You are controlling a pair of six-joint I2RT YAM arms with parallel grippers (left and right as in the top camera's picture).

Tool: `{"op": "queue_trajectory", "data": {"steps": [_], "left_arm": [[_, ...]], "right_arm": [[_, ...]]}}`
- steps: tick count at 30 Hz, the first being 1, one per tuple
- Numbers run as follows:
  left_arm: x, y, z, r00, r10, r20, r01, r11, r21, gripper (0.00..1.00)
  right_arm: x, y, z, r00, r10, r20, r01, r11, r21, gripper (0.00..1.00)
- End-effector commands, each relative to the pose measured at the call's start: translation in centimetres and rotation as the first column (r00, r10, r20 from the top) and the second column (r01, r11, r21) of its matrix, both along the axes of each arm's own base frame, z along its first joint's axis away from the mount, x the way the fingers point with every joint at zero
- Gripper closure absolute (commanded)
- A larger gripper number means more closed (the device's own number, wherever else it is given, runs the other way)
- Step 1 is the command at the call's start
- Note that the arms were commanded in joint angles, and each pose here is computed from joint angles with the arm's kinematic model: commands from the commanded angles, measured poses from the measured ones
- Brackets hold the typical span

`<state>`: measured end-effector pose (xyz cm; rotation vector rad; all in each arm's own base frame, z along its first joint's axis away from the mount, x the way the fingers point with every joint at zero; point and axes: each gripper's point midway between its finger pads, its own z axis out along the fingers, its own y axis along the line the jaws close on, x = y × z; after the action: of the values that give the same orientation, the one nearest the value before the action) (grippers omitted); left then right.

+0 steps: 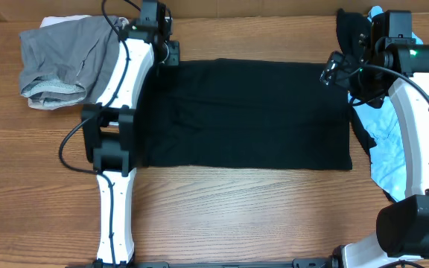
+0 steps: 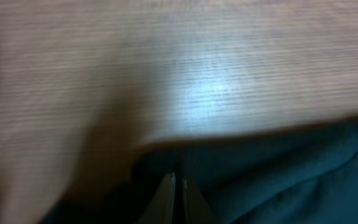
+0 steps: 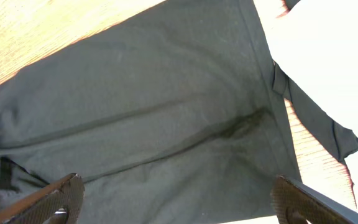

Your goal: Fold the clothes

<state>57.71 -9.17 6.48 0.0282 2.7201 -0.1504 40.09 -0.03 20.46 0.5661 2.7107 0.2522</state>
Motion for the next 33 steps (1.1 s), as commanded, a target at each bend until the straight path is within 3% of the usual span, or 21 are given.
{"op": "queue_trajectory", "data": {"steps": [1,9,13,17,22,24,27,33], "left_arm": [[-1.0,-0.3,7.0,0.997,0.017,0.069,-0.017,1.0,-0.006,0.96],[-2.7,-0.2,6.6,1.0,0.021,0.001,-0.021,1.0,-0.003,0.96],[-6.5,-1.4,5.4,0.987,-0.017,-0.158,0.011,0.999,-0.036,0.96],[-11.0,-1.6,4.2,0.942,-0.028,-0.333,0.033,0.999,0.01,0.96],[-14.5,-1.5,2.5,0.885,-0.024,-0.466,0.068,0.995,0.076,0.94],[-15.4,-1.5,1.7,0.865,-0.025,-0.501,0.076,0.994,0.082,0.73],[-16.1,-1.3,1.0,0.848,-0.036,-0.528,0.097,0.991,0.088,0.5],[-13.5,-0.4,2.7,0.903,-0.026,-0.428,0.084,0.99,0.117,0.46]], "right_arm": [[0.1,-0.1,0.1,1.0,0.005,0.005,-0.005,1.0,-0.011,0.01],[0.1,-0.1,-0.1,1.0,0.005,0.0,-0.005,1.0,-0.011,0.01],[0.2,-0.1,-0.8,1.0,0.005,-0.019,-0.005,1.0,-0.009,0.01],[0.4,-0.1,-1.7,0.999,0.005,-0.045,-0.005,1.0,-0.007,0.01],[0.5,-0.1,-2.6,0.998,0.005,-0.068,-0.005,1.0,-0.006,0.01],[0.6,-0.1,-2.6,0.998,0.005,-0.066,-0.006,1.0,-0.006,0.01],[0.6,-0.1,-2.6,0.998,0.005,-0.066,-0.006,1.0,-0.007,0.01],[0.6,-0.1,-2.6,0.998,0.005,-0.066,-0.006,1.0,-0.007,0.01]]}}
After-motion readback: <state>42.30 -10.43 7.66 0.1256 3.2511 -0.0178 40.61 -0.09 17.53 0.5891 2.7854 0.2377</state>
